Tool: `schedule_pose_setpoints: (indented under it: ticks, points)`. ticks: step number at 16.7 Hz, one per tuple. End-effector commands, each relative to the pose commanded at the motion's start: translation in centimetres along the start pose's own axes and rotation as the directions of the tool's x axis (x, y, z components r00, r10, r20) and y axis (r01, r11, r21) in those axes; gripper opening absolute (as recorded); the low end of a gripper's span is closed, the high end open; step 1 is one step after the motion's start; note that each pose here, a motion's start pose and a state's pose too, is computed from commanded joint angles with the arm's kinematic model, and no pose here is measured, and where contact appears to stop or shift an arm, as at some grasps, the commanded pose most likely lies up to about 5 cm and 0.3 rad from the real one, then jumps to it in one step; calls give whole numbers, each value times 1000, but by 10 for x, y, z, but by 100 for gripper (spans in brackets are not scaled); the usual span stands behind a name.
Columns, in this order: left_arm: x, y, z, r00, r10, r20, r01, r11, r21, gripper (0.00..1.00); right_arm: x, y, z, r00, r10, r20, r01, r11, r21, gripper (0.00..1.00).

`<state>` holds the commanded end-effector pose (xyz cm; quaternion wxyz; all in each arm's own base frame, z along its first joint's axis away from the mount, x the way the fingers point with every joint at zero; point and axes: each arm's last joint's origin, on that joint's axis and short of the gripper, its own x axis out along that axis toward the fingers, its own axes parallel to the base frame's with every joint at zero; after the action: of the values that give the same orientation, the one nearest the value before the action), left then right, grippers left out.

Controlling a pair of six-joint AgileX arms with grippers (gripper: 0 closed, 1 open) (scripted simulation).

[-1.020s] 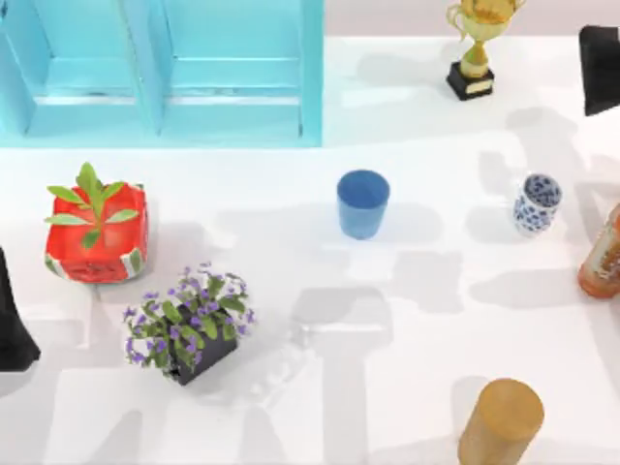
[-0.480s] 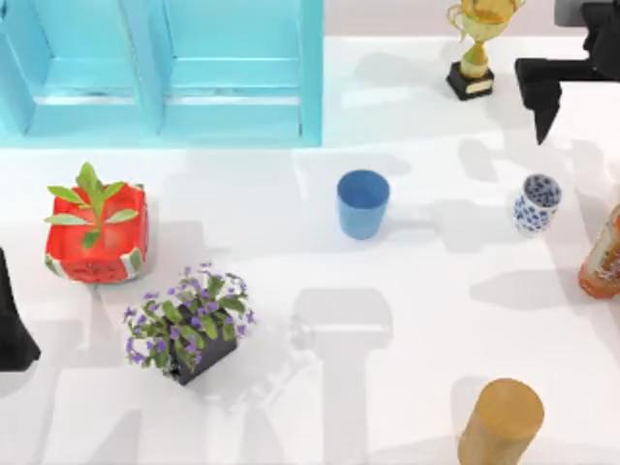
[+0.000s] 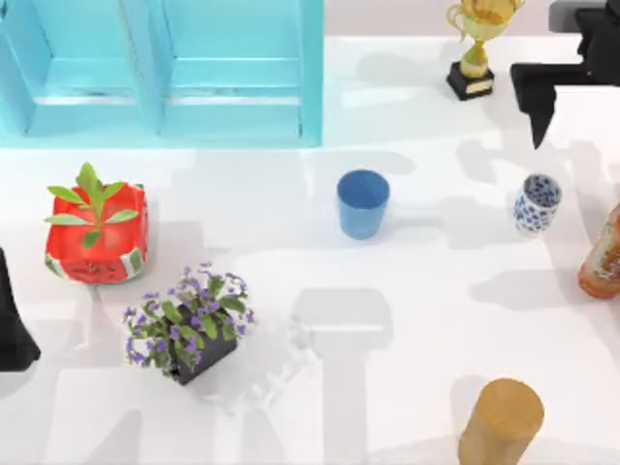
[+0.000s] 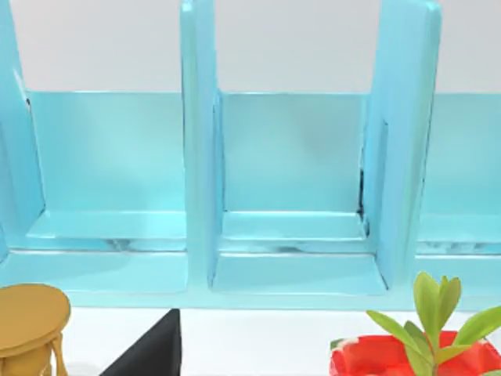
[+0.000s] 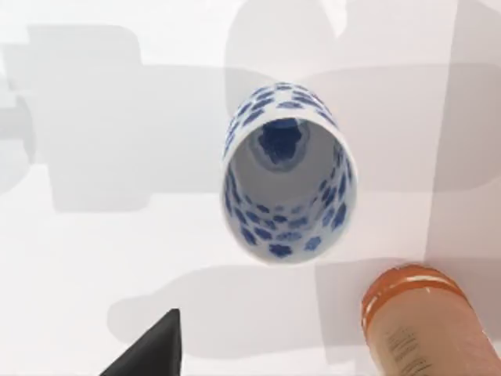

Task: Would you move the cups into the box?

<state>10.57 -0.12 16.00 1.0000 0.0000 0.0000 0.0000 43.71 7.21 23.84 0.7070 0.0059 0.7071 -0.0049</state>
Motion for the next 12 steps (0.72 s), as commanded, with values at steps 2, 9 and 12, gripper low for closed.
schedule_pose_setpoints:
  ticks: [2,9,12]
  points:
    - [0,0,0,1000,0,0,0,1000,0,100,8,12,-1,1000,2,0,-2,1000,1,100]
    - [0,0,0,1000,0,0,0,1000,0,100,69,37,-4,1000,2,-2,-2,1000,-6,100]
    - [0,0,0,1000,0,0,0,1000,0,100,91,12,-1,1000,-7,0,7,1000,-7,100]
